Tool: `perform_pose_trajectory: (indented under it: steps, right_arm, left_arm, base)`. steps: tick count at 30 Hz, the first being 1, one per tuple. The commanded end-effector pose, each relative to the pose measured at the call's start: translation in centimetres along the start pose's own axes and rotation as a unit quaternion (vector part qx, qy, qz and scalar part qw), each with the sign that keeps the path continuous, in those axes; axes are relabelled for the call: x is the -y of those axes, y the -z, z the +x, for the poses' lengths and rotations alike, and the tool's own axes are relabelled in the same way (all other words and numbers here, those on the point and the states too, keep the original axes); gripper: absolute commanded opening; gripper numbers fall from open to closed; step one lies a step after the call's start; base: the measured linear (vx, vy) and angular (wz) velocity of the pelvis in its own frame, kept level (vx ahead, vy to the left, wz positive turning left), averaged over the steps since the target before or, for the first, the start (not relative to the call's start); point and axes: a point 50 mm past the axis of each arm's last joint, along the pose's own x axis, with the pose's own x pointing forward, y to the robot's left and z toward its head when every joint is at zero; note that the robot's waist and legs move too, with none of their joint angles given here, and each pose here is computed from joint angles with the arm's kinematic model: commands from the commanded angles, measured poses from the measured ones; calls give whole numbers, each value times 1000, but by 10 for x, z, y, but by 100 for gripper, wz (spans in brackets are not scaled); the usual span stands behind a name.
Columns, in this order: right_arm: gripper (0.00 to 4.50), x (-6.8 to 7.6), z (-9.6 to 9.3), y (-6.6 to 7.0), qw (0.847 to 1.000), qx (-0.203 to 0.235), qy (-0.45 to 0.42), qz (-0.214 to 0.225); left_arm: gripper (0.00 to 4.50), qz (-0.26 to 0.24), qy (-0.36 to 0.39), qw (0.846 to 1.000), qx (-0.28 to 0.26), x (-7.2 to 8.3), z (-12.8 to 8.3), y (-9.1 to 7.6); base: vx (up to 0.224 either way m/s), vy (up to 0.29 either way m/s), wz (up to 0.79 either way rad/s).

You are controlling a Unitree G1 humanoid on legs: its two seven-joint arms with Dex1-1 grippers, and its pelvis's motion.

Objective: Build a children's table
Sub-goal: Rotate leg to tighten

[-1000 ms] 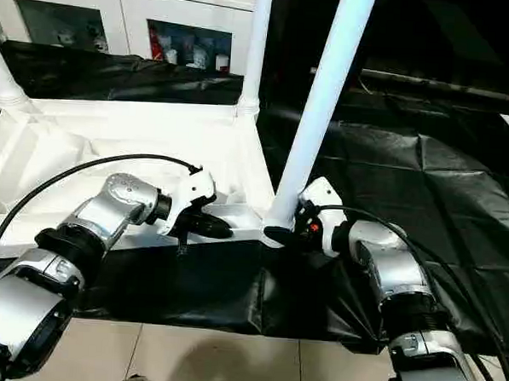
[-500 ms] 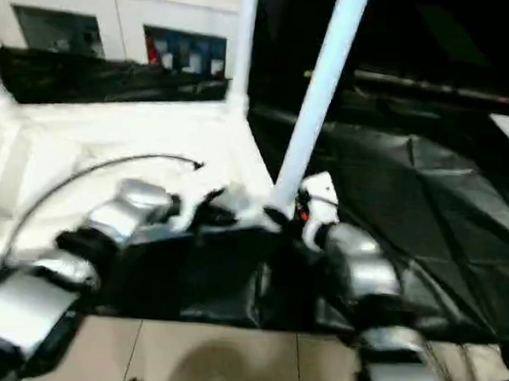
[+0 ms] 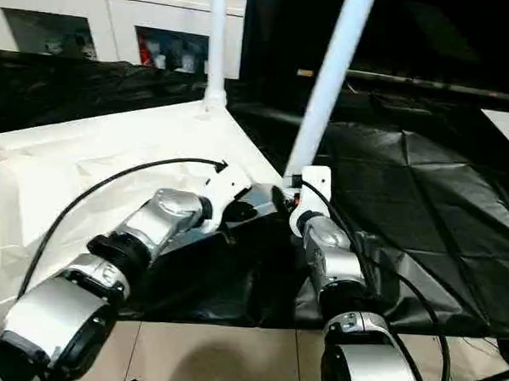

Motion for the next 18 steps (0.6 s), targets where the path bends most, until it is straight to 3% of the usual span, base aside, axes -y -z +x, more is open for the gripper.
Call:
perform_pose_trajectory:
  steps: [1, 4, 8, 13, 15, 18]
  right_arm:
    - [385, -5, -1, -11, 998, 14, -61, -25]
    - [421, 15, -11, -21, 991, 5, -96, -98]
    - [421, 31, -28, -28, 971, -20, -175, -160]
    - [421, 36, -40, -28, 954, -41, -241, -173]
    - [421, 35, -49, -21, 931, -79, -302, -188]
    - [421, 34, -50, -17, 925, -90, -314, -194]
  left_arm:
    - [0, 3, 20, 1000, -5, 1, -2, 10]
    - [0, 13, 32, 999, -8, -9, -12, 13]
    - [0, 32, 77, 997, 0, -16, -24, 14]
    - [0, 47, 142, 989, 11, -13, -31, 14]
    - [0, 56, 198, 978, 27, -10, -38, 12]
    - [0, 54, 210, 976, 34, -9, -40, 10]
  base:
    - [0, 0, 0]
    - [0, 0, 0]
    - [0, 0, 0]
    - [0, 0, 0]
    - [0, 0, 0]
    - [0, 0, 0]
